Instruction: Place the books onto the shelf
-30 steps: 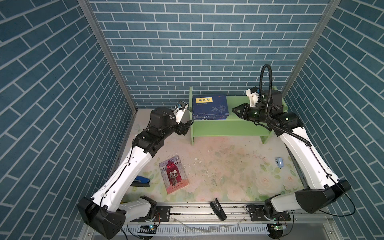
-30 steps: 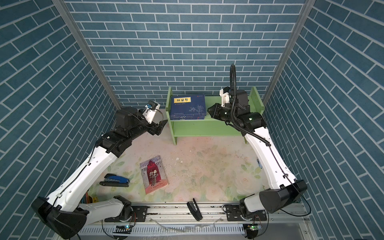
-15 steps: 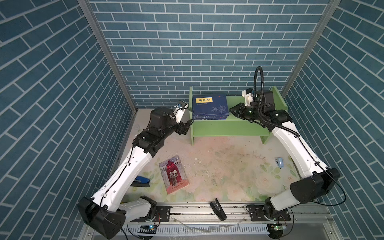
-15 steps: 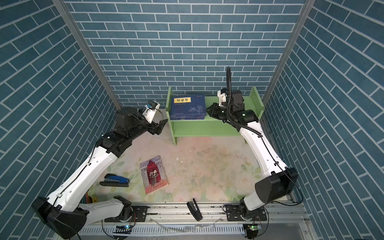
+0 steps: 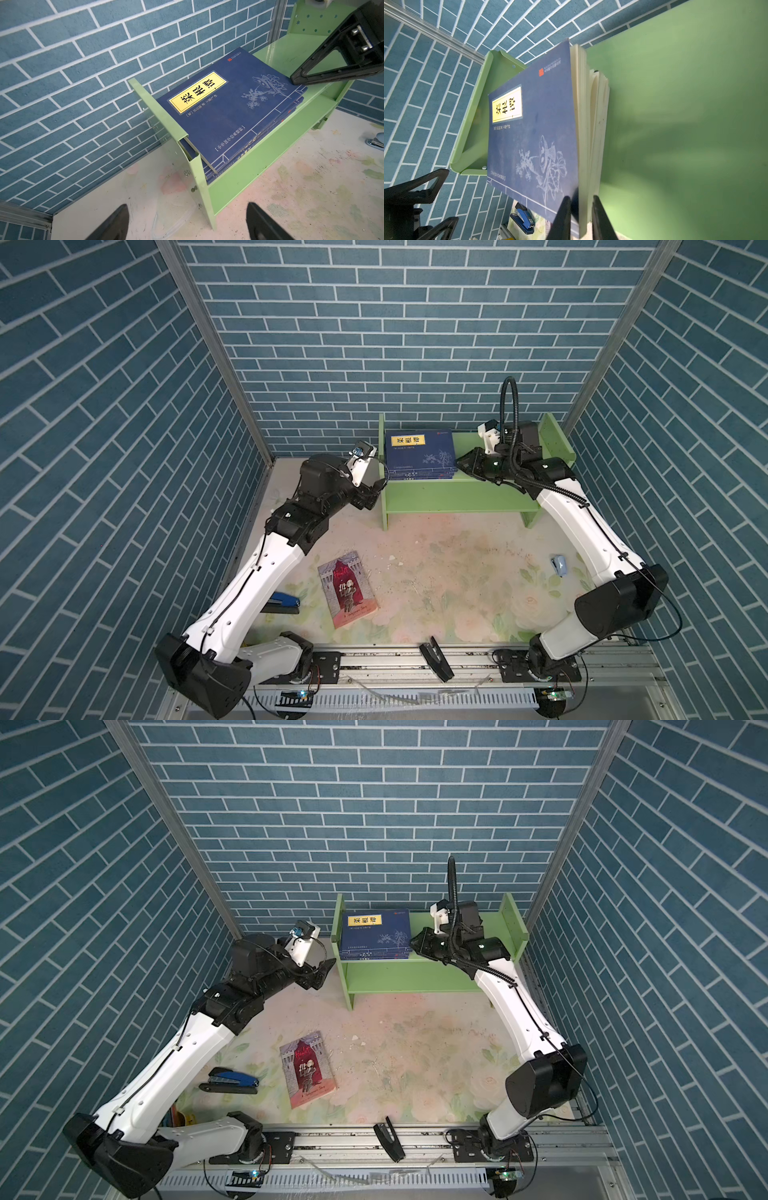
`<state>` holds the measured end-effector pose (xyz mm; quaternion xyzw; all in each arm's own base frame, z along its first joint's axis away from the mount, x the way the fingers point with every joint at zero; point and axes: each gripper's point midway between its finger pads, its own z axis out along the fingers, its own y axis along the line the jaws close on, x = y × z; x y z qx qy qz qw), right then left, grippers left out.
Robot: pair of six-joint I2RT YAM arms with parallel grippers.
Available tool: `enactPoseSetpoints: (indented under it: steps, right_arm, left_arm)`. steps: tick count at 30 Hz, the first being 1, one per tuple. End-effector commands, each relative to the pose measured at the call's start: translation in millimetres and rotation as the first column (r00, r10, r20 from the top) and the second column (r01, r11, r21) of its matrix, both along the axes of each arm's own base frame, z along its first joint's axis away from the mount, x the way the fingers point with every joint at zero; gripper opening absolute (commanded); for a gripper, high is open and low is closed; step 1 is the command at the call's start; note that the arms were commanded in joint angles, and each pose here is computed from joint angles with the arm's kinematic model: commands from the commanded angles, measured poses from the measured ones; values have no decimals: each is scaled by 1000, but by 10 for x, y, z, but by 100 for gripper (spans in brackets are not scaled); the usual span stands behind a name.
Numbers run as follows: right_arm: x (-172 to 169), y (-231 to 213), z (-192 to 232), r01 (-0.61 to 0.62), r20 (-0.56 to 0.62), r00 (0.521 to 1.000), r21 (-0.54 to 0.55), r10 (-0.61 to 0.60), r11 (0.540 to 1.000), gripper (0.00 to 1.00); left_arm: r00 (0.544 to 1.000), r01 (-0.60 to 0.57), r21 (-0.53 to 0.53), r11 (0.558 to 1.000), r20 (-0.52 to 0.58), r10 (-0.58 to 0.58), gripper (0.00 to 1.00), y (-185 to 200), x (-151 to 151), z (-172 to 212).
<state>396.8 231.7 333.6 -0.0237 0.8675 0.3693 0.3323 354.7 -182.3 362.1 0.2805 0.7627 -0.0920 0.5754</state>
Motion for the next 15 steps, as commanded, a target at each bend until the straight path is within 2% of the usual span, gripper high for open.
enactPoseSetpoints:
  steps: [1,15]
  right_arm:
    - [-8,20,73,-16,10,1000,18,16,1000,19]
    - [-58,29,169,-27,20,999,39,26,999,14]
  left_arm:
    - [1000,2,-12,1000,-5,-2,89,-7,23,4]
    - [1000,-15,-1,1000,4,15,89,6,76,-12]
